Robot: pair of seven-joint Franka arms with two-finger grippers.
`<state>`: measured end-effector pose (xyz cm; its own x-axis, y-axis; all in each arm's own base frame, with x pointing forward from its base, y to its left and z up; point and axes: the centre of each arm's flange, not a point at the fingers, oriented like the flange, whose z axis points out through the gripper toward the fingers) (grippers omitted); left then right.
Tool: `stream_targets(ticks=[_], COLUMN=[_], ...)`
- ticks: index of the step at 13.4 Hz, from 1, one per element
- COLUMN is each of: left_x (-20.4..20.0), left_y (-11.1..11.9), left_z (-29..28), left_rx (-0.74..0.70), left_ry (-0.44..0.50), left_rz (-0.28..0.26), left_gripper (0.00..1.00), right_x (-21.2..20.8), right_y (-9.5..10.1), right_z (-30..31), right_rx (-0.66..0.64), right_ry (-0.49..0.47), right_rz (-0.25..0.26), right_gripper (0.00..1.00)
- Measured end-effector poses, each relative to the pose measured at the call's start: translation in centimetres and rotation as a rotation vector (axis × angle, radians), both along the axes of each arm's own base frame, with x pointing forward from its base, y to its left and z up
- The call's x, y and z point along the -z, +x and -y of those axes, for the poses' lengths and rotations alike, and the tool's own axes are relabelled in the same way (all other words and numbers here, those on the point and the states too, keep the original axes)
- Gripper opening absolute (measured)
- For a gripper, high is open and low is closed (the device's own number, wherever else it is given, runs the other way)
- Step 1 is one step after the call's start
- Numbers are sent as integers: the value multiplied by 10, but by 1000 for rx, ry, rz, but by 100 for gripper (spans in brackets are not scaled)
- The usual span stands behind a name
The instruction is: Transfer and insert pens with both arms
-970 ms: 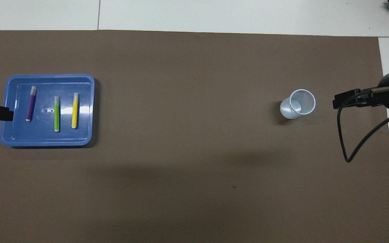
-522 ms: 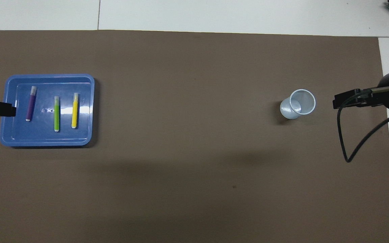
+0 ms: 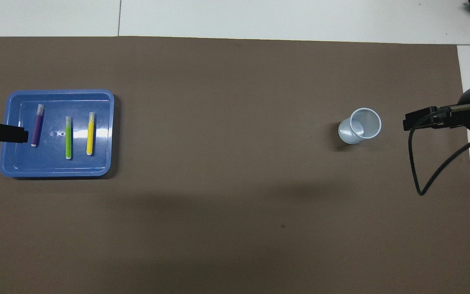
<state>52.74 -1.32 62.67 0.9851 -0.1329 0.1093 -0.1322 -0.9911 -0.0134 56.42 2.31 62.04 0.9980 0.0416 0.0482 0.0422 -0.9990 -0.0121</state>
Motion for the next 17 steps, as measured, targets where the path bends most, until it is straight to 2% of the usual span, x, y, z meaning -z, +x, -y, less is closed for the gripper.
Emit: stream_targets(ticks=[2,3,4,6,9,13,17], left_x=[8,13,16,17,21,54,66], left_y=[-4,-7,-10,-14,-15,-26,-29], left_z=[1,2,3,7,14,-8,-21], left_rx=[3,11,21,37,81,-21,-66], left_ry=[2,4,6,9,14,7,3], left_rz=[-4,-2,2,11,29,4,-20], left_gripper=[100,92,92,100,100,100,100], right_x=[0,0,0,0,1,1,1], right_y=[0,0,0,0,0,0,0], right_z=[-1,-1,-1,-2,-2,-2,-3], right_rx=[-2,-2,-3,-3,-3,-3,-5], right_ry=[0,0,0,0,0,0,1], right_rz=[0,0,-1,-1,-1,-2,-2], right_gripper=[100,100,100,100,100,100,100])
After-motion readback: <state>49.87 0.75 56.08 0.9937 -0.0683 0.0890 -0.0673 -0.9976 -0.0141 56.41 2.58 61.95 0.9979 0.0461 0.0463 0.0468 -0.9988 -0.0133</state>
